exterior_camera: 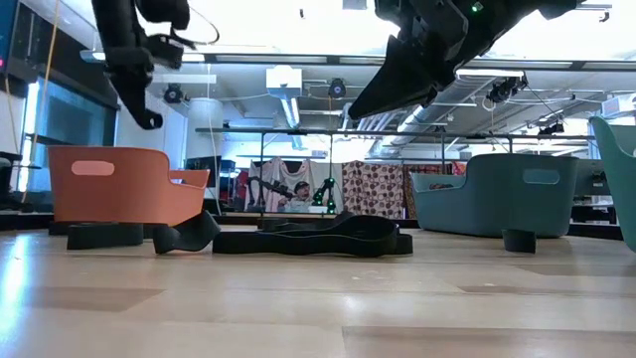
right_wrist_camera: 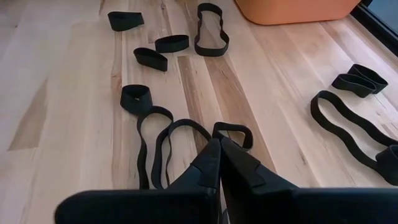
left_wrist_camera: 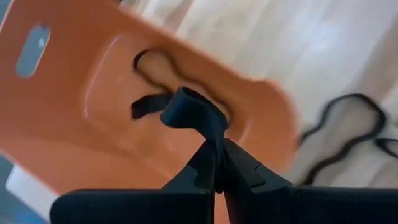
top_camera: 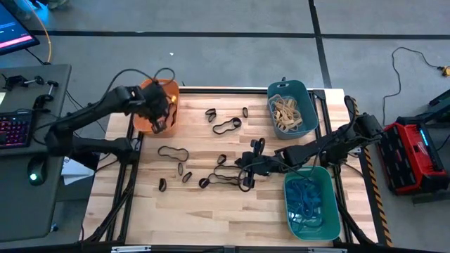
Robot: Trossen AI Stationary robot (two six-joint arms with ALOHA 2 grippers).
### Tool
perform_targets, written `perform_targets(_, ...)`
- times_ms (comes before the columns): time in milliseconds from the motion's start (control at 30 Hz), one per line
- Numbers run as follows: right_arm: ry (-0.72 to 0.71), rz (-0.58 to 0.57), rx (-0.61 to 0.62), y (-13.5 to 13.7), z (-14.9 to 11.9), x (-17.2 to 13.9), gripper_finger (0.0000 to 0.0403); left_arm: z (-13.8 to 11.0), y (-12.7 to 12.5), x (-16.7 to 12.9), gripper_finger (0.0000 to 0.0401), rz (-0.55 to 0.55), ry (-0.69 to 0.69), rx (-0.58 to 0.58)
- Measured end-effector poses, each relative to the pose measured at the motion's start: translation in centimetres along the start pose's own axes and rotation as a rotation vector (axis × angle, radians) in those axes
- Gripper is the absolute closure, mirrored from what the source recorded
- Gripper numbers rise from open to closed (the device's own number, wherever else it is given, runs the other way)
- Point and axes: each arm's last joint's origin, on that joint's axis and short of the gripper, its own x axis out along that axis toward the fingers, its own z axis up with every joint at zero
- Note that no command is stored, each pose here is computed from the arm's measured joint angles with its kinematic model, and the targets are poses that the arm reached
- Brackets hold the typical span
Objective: Sort rubber bands into baskets
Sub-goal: Put the black rubber band into the orange bin
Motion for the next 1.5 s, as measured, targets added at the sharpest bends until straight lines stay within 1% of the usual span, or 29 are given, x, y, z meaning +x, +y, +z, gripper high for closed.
perform_targets(100, 0.0, -0.005, 0.004, -0.2, 0.1, 0.1, 0.0403, 0.5, 1.4, 1.4, 0.0398, -0.004, 0.071, -0.033)
perform_targets(233, 0.0, -0.006, 0.004, -0.2, 0.1, 0.1, 0.0403, 1.4, 3.0, 3.8, 0.0398, -0.01, 0.157, -0.043)
perform_targets(400, 0.0, -0.005, 0.003, -0.2, 0.1, 0.1, 0.0403, 2.3, 4.2, 6.6, 0.0398, 0.011, 0.253, -0.059)
perform_targets(633, 0.0, -0.005, -0.015, -0.2, 0.1, 0.1, 0.0403, 3.8, 5.3, 10.0, 0.0398, 0.019, 0.255, -0.101)
perform_targets(733, 0.0, -0.005, -0.015, -0.2, 0.1, 0.1, 0.0403, 3.9, 5.4, 11.0, 0.0398, 0.005, 0.292, -0.098)
perform_targets(800, 0.0, -0.005, -0.015, -0.2, 0.1, 0.1, 0.0403, 3.9, 5.4, 11.3, 0.0398, -0.003, 0.306, -0.074)
perform_targets(1000, 0.0, -0.006, -0.026, -0.2, 0.1, 0.1, 0.0403, 3.9, 5.5, 11.6, 0.0392, 0.003, 0.32, -0.061)
perform_targets(1200, 0.0, -0.006, -0.048, -0.2, 0.0, 0.1, 0.0403, 3.7, 5.6, 10.5, 0.0349, 0.062, 0.3, -0.058)
perform_targets(1367, -0.007, -0.004, -0.038, -0.2, 0.1, 0.1, 0.0403, 3.5, 5.4, 8.4, 0.0308, 0.083, 0.214, -0.063)
perform_targets(1433, -0.019, -0.002, -0.017, -0.2, 0.2, 0.1, 0.0403, 3.4, 5.2, 7.3, 0.0297, 0.095, 0.155, -0.064)
perform_targets(1500, -0.031, -0.004, -0.004, -0.3, 0.4, 0.2, 0.0403, 3.5, 4.9, 6.1, 0.0289, 0.094, 0.064, -0.075)
